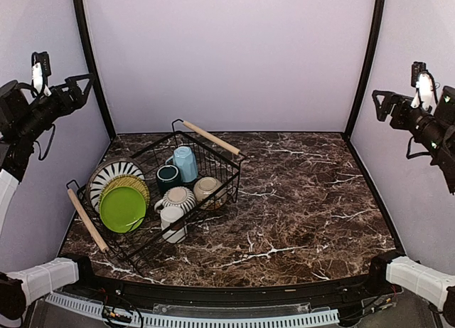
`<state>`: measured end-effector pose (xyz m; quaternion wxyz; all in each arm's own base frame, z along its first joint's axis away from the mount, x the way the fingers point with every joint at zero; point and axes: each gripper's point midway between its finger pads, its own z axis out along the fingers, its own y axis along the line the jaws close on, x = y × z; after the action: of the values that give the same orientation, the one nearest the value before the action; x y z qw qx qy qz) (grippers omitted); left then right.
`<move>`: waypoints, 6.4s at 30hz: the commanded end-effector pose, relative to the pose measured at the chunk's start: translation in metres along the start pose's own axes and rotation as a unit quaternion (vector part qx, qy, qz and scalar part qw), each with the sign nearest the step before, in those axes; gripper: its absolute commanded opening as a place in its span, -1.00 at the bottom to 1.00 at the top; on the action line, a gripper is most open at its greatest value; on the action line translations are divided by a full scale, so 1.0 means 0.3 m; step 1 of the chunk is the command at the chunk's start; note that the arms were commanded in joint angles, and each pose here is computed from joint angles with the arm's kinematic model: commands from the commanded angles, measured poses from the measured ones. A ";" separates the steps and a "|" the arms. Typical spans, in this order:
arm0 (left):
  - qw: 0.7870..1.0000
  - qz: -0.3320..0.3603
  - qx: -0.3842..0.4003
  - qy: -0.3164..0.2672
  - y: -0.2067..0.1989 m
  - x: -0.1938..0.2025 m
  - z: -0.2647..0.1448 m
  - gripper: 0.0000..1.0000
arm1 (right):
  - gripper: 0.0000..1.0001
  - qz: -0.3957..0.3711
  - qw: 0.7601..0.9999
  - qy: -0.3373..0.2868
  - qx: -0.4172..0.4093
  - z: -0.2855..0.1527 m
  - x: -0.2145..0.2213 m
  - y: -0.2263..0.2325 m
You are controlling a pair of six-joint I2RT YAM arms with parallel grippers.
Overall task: Unload the mixed dishes from the dish rack
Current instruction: Grab the bowl from the dish rack, then pass from the left arm to the right
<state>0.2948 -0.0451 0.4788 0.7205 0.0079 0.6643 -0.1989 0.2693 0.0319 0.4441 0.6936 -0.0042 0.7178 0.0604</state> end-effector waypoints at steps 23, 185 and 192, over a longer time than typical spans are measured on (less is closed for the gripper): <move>0.917 -0.055 0.052 0.393 -0.218 0.795 0.062 0.98 | 0.97 0.047 0.973 0.186 -0.124 0.159 0.407 0.170; 0.951 -0.106 0.079 0.278 -0.436 0.572 0.356 -0.76 | 0.64 0.430 0.605 0.290 -0.604 0.275 0.533 1.528; 0.952 -0.129 0.088 0.263 -0.437 0.583 0.346 -0.86 | 0.17 0.479 0.554 0.253 -0.632 0.277 0.447 1.523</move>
<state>0.3705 -0.2341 0.3262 0.4552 0.0337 0.8428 -0.2851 0.3189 0.5114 0.2811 0.1511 -0.0903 0.6345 0.7526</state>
